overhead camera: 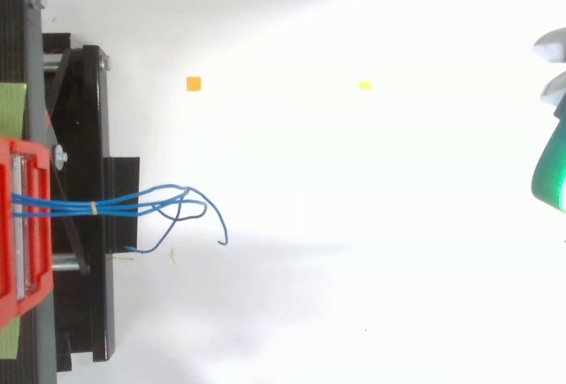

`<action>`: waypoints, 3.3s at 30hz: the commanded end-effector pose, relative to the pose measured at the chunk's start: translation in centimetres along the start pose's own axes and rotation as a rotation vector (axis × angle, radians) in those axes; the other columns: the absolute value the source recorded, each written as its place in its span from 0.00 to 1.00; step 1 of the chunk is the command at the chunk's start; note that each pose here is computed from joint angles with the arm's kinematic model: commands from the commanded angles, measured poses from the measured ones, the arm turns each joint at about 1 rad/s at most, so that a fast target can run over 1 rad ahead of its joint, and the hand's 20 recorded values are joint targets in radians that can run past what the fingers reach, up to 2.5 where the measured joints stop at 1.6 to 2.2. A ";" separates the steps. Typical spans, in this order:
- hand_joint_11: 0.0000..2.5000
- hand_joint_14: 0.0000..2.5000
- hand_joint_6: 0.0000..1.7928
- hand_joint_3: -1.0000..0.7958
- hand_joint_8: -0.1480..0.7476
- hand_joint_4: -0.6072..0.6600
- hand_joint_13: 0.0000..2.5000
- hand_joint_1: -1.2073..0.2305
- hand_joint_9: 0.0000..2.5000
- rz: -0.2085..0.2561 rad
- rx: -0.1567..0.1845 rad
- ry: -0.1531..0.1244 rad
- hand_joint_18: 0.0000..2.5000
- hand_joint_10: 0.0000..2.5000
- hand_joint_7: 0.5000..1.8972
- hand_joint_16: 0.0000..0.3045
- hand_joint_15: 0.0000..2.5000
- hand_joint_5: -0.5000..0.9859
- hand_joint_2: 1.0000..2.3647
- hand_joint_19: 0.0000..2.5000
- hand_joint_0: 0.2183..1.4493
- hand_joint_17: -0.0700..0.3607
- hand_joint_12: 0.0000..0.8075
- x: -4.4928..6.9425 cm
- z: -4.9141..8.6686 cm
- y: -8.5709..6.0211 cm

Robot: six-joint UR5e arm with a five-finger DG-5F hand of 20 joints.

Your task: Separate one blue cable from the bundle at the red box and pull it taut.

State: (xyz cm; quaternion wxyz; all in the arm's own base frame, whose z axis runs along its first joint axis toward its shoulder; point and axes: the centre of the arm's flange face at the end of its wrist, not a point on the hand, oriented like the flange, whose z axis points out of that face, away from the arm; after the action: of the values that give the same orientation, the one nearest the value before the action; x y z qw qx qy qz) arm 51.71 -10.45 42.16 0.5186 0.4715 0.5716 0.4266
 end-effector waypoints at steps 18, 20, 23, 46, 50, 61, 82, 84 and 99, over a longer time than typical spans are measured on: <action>0.13 0.00 0.28 0.28 0.54 0.70 0.01 0.47 0.13 -0.021 0.009 -0.030 0.00 0.00 0.19 0.16 0.04 0.18 0.00 0.13 0.28 0.41 0.41 -0.1 0.0 0.0; 0.13 0.00 0.28 0.28 0.54 0.70 0.01 0.47 0.13 -0.033 0.014 -0.046 0.00 0.00 0.19 0.16 0.04 0.18 0.00 0.13 0.28 0.41 0.41 -0.3 0.0 -0.2; 0.13 0.00 0.28 0.28 0.54 0.70 0.01 0.47 0.13 -0.058 0.010 -0.078 0.00 0.00 0.19 0.16 0.04 0.18 0.00 0.13 0.28 0.41 0.42 -0.5 0.2 -0.1; 0.13 0.00 0.28 0.28 0.54 0.70 0.01 0.47 0.13 -0.184 -0.041 -0.206 0.00 0.00 0.19 0.16 0.05 0.18 0.00 0.13 0.28 0.41 0.41 1.1 5.2 -3.1; 0.13 0.00 0.28 0.28 0.54 0.70 0.01 0.47 0.13 -0.192 -0.024 -0.205 0.00 0.00 0.19 0.16 0.05 0.18 0.00 0.13 0.28 0.42 0.41 1.7 6.6 -4.9; 0.13 0.00 0.28 0.28 0.54 0.70 0.00 0.47 0.13 -0.203 -0.078 -0.238 0.00 0.00 0.19 0.16 0.05 0.18 0.00 0.14 0.28 0.42 0.41 3.4 9.5 -6.8; 0.13 0.00 0.28 0.28 0.54 0.70 0.01 0.47 0.13 -0.209 -0.096 -0.331 0.00 0.00 0.19 0.16 0.05 0.18 0.00 0.13 0.28 0.41 0.42 4.2 11.9 -9.3; 0.13 0.00 0.28 0.28 0.54 0.70 0.01 0.47 0.13 -0.207 -0.095 -0.329 0.00 0.00 0.19 0.16 0.04 0.18 0.00 0.13 0.28 0.41 0.42 4.3 12.3 -9.6; 0.13 0.00 0.28 0.28 0.53 0.70 0.00 0.49 0.12 -0.250 -0.082 -0.343 0.00 0.00 0.20 0.16 0.05 0.18 0.00 0.13 0.26 0.42 0.42 5.2 14.3 -10.4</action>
State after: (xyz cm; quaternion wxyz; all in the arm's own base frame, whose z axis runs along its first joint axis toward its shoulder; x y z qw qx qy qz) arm 64.48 -7.55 30.48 0.6767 0.4421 0.5055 0.3019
